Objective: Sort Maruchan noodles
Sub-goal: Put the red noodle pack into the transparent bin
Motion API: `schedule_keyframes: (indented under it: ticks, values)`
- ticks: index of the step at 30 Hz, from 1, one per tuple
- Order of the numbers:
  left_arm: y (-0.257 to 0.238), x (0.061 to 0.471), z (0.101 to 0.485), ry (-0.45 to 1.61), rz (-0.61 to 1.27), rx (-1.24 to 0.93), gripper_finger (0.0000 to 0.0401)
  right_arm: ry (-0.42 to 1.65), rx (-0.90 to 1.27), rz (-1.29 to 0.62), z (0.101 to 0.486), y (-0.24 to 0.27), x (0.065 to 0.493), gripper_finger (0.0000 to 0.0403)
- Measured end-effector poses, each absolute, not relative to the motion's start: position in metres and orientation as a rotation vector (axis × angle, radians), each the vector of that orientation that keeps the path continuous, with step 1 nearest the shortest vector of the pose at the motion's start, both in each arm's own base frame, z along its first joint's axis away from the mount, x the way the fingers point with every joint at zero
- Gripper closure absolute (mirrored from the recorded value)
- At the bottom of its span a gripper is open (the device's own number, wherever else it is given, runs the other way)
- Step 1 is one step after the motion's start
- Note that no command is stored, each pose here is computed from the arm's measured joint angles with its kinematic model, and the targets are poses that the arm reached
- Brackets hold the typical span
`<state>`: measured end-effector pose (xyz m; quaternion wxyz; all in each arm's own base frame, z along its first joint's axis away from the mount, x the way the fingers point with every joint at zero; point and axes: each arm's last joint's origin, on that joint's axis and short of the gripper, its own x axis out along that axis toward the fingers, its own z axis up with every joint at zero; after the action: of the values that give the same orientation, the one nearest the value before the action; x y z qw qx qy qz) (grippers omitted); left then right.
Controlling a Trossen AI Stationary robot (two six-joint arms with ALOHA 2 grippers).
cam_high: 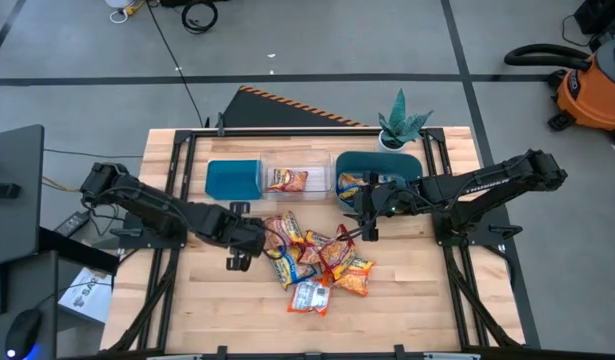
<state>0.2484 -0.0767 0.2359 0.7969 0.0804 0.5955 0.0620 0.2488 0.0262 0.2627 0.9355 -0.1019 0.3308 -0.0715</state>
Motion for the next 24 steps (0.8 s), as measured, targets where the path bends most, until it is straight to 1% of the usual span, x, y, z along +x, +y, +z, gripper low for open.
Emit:
schedule_keyframes:
  ticks: [24]
  values:
    - [-0.088, 0.258, 0.239, 1.148, 0.101, 0.124, 0.0248, 0.677, -0.207, -0.146, 0.263, 0.026, 0.249, 0.0204]
